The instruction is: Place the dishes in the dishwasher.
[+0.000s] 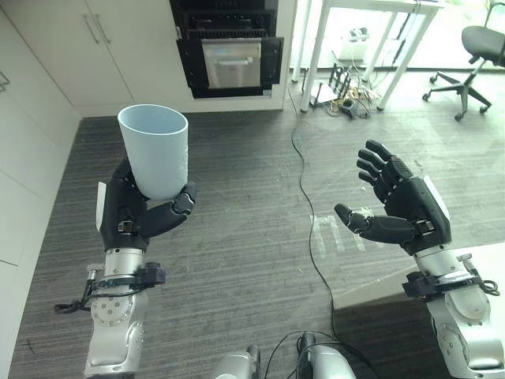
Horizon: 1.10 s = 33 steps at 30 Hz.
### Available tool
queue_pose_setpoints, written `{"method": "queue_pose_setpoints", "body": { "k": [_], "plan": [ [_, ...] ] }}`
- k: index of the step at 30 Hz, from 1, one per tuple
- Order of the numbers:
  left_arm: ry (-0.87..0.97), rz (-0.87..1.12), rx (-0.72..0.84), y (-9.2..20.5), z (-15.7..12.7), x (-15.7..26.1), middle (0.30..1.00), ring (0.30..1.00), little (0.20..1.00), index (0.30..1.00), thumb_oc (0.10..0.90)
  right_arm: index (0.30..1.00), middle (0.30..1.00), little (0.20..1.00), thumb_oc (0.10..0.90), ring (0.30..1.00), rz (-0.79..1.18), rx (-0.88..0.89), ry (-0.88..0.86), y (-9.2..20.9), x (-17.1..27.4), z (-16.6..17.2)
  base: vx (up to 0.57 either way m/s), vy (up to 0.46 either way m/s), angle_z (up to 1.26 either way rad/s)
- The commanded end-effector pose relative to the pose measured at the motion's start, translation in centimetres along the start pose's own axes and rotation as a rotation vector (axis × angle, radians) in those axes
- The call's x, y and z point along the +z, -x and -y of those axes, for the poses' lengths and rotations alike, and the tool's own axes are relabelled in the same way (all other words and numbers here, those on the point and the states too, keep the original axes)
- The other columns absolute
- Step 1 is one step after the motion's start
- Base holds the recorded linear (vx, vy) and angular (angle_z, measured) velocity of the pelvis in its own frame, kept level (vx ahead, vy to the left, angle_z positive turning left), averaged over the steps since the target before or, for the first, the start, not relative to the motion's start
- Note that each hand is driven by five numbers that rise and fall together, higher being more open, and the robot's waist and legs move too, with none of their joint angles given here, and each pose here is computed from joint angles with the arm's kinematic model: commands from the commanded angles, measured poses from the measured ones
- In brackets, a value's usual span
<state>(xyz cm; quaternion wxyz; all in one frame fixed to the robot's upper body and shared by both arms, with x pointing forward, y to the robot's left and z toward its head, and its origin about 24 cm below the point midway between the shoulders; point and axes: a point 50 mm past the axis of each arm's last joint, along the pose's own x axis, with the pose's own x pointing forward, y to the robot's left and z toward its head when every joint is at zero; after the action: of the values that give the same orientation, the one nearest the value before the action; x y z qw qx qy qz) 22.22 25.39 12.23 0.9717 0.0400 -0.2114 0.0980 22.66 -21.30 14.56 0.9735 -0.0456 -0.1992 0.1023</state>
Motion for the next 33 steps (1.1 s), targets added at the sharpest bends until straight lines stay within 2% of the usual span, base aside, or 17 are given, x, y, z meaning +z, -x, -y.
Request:
{"method": "queue_pose_setpoints", "body": {
  "k": [1,10,18,21,22,33],
  "plan": [
    [-0.022,0.333,-0.022,-1.4,0.2,6.0,0.300,0.300,0.300,0.300,0.400,0.900,0.900,0.900,0.800,0.900,0.238,0.019,0.009,-1.2,4.0,0.0,0.06,-0.128,0.09],
    [-0.008,0.350,0.073,-0.3,-1.2,6.5,0.300,0.300,0.300,0.300,0.400,0.900,0.900,0.900,0.800,0.900,0.258,0.033,0.009,-1.1,4.5,-0.5,0.02,-0.109,0.20],
    [0.009,0.379,0.093,-0.2,-1.1,6.8,0.300,0.300,0.300,0.300,0.400,0.900,0.900,0.900,0.800,0.900,0.242,0.027,-0.006,-0.8,4.2,-0.7,0.00,0.002,0.03],
    [0.015,0.372,0.075,-0.2,-1.0,6.8,0.300,0.300,0.300,0.300,0.400,0.900,0.900,0.900,0.800,0.900,0.241,0.006,0.007,-0.6,4.1,-0.5,-0.04,0.026,0.20],
    [0.018,0.387,0.021,-1.0,2.0,6.1,0.300,0.300,0.300,0.300,0.400,0.900,0.900,0.900,0.800,0.900,0.209,-0.059,-0.007,0.3,2.5,-0.6,-0.06,-0.045,0.14],
    [0.046,0.376,0.045,-0.6,1.4,6.1,0.300,0.300,0.300,0.300,0.400,0.900,0.900,0.900,0.800,0.900,0.216,-0.057,0.001,-0.1,2.9,-0.5,-0.06,-0.132,-0.01]
  ]
}}
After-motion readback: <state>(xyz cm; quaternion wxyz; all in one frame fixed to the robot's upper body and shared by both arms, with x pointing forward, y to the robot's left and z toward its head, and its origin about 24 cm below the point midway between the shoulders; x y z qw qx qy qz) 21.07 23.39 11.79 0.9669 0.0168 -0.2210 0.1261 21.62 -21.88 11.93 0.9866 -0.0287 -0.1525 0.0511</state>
